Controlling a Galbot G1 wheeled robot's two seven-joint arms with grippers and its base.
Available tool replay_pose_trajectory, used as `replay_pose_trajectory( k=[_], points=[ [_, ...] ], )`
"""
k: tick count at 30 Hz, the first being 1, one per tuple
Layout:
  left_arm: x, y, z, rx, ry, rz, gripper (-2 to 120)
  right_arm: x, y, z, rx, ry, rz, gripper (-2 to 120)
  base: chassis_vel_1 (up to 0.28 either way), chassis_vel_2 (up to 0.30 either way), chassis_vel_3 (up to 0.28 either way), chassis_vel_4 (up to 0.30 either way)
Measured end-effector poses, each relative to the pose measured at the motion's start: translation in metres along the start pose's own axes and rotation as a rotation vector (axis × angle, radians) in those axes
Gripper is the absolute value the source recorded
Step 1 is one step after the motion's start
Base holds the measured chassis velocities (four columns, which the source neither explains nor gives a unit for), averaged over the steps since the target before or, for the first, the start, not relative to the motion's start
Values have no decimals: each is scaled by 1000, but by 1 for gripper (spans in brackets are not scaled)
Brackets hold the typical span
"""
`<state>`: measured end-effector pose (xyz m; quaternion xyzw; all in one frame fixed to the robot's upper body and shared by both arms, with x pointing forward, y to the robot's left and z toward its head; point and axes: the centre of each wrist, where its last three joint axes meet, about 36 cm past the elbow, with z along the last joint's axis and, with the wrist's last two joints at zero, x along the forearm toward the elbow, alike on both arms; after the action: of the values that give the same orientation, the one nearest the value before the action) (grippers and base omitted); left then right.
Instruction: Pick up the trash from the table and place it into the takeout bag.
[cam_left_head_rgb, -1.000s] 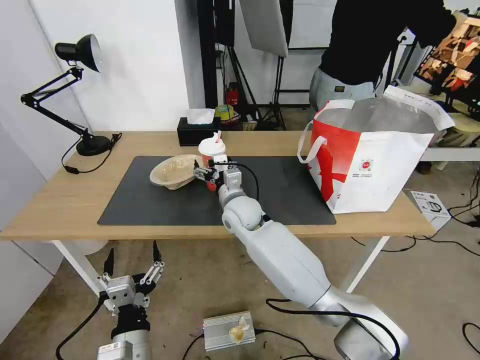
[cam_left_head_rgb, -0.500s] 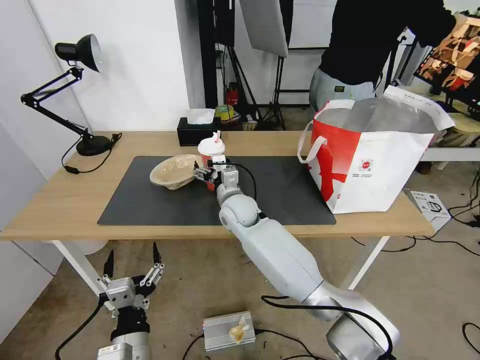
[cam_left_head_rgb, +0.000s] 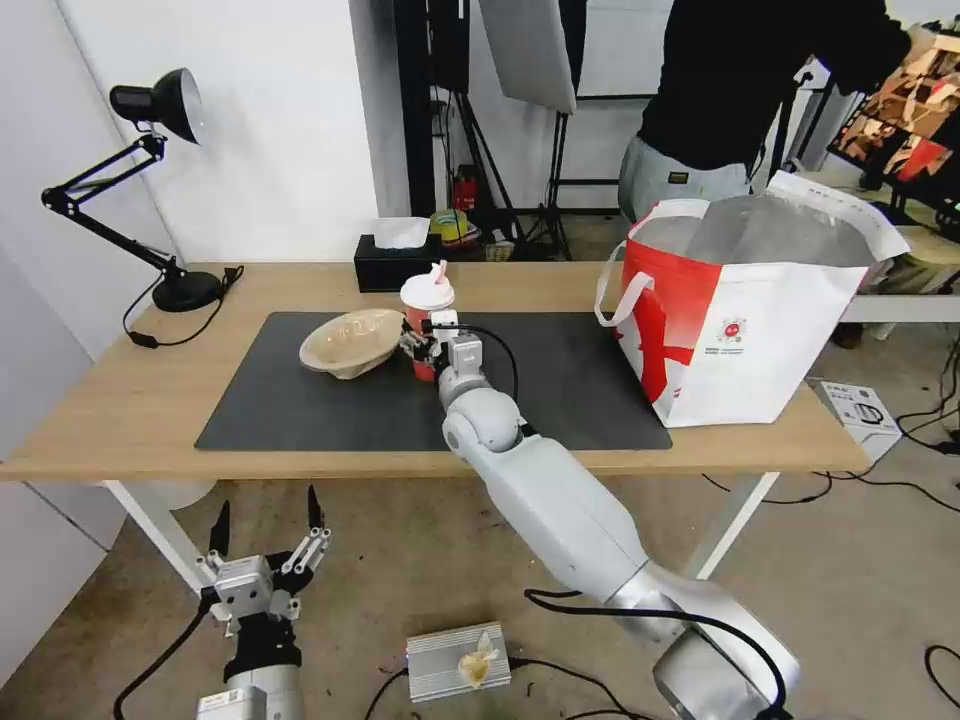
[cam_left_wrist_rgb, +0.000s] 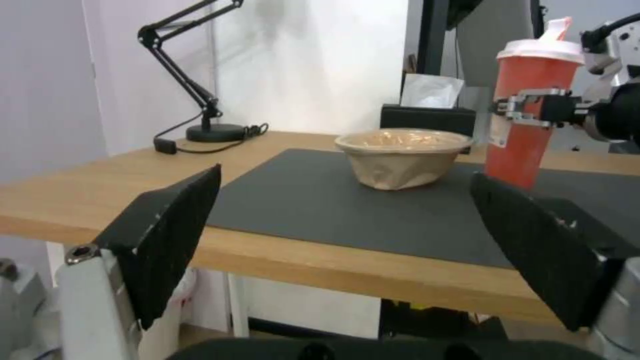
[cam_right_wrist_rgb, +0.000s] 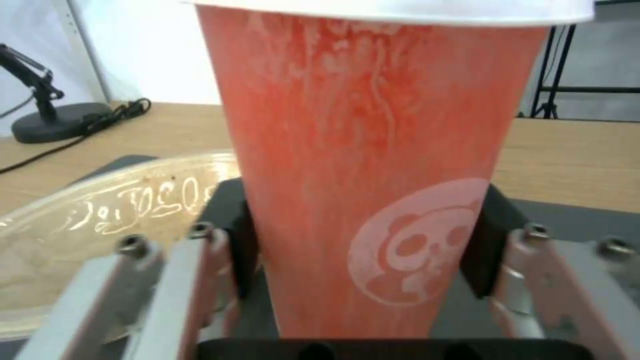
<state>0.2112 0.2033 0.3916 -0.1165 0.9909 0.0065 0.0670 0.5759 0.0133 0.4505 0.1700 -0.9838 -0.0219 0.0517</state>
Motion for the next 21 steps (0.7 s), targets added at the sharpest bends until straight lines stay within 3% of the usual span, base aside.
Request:
replay_pose_trajectory(
  k=[8, 16, 21],
  points=[
    [0, 1, -2, -1, -2, -1, 100, 13, -11, -17, 0, -51, 2, 28, 0, 0, 0, 0],
    [-2, 0, -4, 2, -15, -2, 100, 40, -56, -62, -1, -112, 23, 4, 0, 0, 0, 0],
    [-3, -2, -4, 6, -18, -4, 100, 51, -77, -83, 4, -135, 39, 3, 0, 0, 0, 0]
  ],
)
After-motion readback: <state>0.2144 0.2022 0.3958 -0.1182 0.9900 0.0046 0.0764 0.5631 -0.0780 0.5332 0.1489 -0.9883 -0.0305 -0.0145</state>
